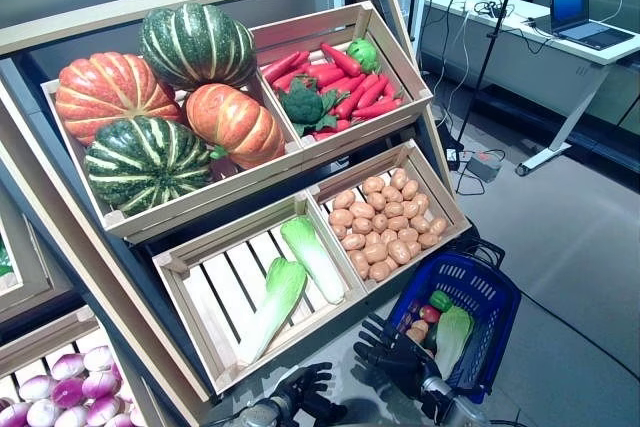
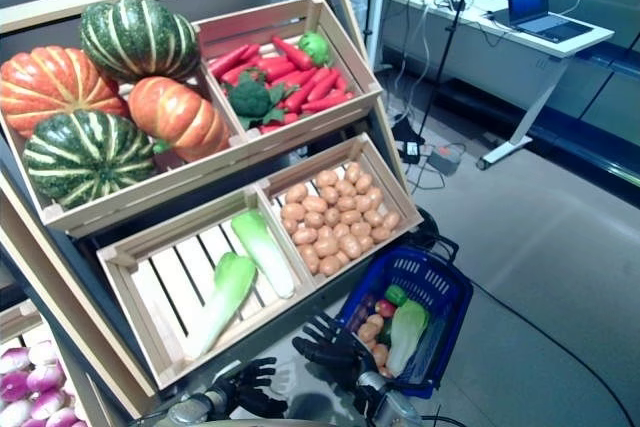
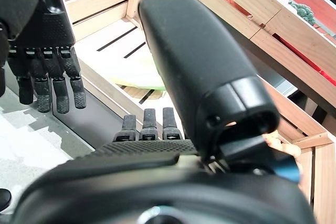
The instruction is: Put vegetables into the basket
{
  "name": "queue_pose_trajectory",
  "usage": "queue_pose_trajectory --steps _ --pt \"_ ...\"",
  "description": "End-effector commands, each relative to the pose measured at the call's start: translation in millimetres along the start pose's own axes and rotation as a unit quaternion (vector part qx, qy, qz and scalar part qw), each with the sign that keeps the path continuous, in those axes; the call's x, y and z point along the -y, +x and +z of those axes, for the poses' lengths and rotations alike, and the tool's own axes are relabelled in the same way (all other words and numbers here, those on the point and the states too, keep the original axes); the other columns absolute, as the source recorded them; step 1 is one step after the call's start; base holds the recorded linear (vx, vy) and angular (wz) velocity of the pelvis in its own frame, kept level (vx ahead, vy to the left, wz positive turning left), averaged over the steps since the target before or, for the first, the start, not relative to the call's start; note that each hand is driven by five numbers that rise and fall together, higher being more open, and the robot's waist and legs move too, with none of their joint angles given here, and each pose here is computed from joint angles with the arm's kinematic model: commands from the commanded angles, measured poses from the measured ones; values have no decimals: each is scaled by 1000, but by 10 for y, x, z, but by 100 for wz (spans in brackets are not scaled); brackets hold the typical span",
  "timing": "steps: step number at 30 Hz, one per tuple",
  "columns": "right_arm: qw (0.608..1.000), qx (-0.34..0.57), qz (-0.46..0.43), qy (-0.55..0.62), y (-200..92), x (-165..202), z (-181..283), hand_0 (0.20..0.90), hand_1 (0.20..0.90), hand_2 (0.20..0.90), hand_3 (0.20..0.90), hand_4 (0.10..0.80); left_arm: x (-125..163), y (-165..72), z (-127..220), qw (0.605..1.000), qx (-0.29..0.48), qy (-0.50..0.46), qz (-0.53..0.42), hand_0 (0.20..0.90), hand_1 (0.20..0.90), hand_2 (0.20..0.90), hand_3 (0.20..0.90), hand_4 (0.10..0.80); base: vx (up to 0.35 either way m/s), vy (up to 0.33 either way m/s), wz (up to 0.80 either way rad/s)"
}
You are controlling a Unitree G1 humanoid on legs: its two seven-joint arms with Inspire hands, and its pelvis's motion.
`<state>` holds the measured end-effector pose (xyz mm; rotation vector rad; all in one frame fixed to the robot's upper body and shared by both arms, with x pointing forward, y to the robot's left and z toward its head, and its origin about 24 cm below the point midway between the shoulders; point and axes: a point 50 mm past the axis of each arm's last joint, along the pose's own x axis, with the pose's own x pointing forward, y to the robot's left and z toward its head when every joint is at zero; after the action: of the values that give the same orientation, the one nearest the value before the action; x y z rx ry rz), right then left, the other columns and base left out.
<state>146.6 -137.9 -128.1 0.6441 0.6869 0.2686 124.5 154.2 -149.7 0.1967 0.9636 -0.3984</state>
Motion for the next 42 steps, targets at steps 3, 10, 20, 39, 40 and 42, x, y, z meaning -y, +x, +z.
queue_pose_trajectory --steps 3,10,20,39,40,42 --pt "995 88 47 -24 295 -252 460 900 900 900 900 800 -81 108 712 984 139 115 15 900 900 900 900 800 0 0 0" --pt "994 106 27 -31 283 -252 512 900 900 900 900 800 -177 -13 1024 963 244 98 61 900 900 900 900 800 0 0 0" --pt "977 189 -39 -91 251 -350 810 900 900 900 900 800 -349 -336 1447 914 380 83 113 900 900 900 900 800 0 0 0" --pt "951 238 -119 -156 77 -398 958 900 900 900 900 800 -1052 -573 1496 841 318 108 424 900 900 900 900 800 34 21 0" --pt "952 235 -119 -156 78 -395 951 900 900 900 900 800 -1063 -566 1486 841 311 107 429 900 900 900 900 800 72 44 0" --pt "958 217 -110 -149 88 -390 924 900 900 900 900 800 -1118 -540 1465 840 290 87 451 900 900 900 900 800 51 79 0"
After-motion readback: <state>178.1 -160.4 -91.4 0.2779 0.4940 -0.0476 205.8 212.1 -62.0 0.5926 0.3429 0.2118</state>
